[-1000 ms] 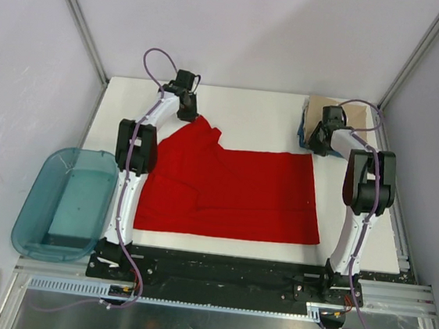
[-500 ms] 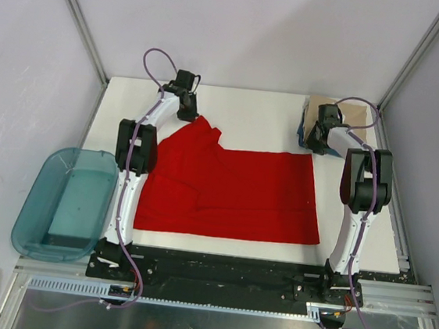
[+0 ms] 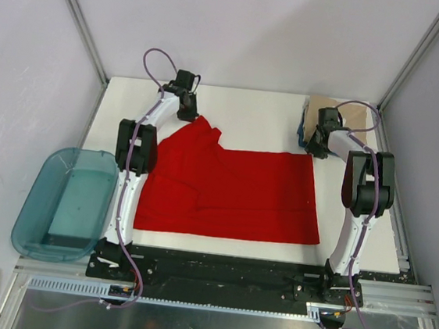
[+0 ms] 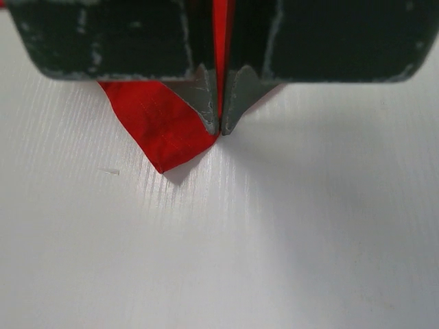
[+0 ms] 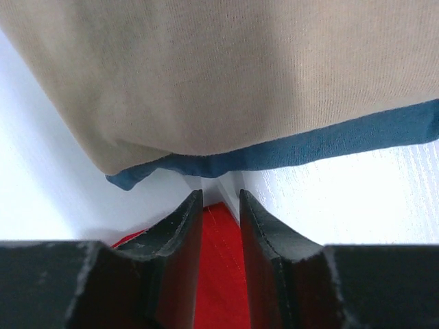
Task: Fold and stack the t-shirts
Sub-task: Grap the side of the flattened tshirt furthest away from the robot with both arms
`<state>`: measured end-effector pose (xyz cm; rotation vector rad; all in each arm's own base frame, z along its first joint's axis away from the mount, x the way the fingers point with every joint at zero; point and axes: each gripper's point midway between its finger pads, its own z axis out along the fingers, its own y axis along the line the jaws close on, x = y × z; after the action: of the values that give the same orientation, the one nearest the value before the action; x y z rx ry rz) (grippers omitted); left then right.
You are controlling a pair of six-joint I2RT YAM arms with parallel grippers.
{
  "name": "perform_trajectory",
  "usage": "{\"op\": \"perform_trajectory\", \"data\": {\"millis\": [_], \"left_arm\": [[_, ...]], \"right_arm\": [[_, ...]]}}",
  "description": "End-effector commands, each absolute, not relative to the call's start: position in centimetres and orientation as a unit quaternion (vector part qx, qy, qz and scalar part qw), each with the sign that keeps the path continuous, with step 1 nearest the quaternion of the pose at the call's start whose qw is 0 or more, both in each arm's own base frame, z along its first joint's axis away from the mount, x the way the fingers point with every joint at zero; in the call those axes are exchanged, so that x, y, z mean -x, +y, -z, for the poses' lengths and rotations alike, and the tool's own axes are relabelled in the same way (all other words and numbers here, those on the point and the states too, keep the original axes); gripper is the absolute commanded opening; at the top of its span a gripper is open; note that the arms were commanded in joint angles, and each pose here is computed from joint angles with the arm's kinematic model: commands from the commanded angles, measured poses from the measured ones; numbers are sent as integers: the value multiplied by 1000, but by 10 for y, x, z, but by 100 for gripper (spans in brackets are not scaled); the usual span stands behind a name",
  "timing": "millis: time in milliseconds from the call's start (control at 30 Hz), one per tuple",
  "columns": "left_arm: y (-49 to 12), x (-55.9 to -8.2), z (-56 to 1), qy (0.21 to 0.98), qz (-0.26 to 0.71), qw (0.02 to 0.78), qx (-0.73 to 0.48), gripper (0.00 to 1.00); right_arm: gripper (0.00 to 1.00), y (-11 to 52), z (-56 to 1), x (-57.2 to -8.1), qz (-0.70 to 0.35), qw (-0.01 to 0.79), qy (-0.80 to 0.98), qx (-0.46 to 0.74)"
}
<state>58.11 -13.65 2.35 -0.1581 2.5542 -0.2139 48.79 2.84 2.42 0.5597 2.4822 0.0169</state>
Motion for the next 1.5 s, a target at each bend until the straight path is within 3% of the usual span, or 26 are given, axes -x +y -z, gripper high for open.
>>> {"op": "perform_trajectory", "data": {"millis": [0, 267, 567, 1100, 1367, 1467], "left_arm": [[-142, -582, -19, 954, 84, 282, 55, 6], [-142, -583, -19, 954, 86, 281, 55, 5], [-142, -586, -28, 951, 85, 291, 57, 0], [-140, -619, -133, 908, 92, 403, 65, 0], [-142, -624, -142, 902, 102, 414, 62, 0], [-151, -620, -121, 911, 124, 389, 58, 9]], "right_arm": [[31, 31, -10, -461, 8, 252, 945, -210], [23, 36, -8, -457, 5, 248, 945, -212], [1, 29, -13, -456, 16, 255, 941, -221], [0, -19, -55, -476, 35, 323, 903, -283], [0, -29, -65, -484, 21, 341, 892, -297], [0, -27, -63, -483, 20, 336, 893, -298]]}}
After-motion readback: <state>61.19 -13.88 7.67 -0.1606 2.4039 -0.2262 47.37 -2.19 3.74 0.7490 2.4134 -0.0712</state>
